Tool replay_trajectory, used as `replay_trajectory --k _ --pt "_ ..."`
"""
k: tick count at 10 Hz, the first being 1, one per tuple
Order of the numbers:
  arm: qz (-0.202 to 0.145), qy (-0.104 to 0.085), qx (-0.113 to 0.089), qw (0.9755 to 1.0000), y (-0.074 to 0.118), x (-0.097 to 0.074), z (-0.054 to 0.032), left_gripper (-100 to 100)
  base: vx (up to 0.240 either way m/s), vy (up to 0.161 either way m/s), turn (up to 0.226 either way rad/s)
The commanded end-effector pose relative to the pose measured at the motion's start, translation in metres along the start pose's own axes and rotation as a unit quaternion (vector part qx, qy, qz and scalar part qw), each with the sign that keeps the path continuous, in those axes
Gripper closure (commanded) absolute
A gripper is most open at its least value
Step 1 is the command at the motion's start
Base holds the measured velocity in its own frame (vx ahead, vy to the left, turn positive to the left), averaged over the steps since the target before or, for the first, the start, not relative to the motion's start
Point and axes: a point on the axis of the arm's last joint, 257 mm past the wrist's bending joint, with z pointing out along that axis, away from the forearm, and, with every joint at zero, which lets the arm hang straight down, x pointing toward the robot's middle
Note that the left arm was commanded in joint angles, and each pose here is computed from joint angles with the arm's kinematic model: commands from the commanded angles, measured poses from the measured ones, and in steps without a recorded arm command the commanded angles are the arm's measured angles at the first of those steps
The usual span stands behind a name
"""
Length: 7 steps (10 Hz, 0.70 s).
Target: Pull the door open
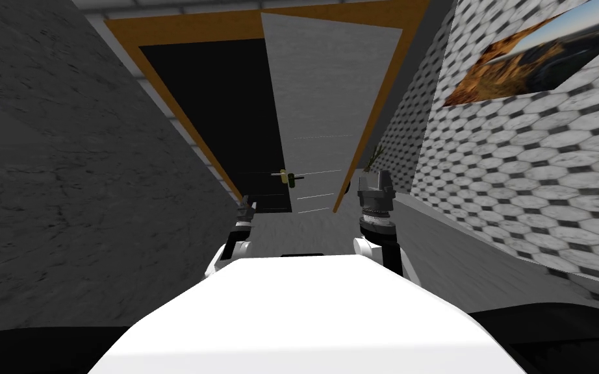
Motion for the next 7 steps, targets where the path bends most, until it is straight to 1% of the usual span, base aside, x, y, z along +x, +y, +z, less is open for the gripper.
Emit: replay_trajectory --k 1,7 --pt "0.002 -0.002 -0.012 0.9999 0.012 -0.007 0.001 -100 0.096 -0.006 -0.053" --pt "0.008 -0.014 -0.052 0.9985 0.05 -0.035 0.0024 -100 0.102 -0.001 -0.063"
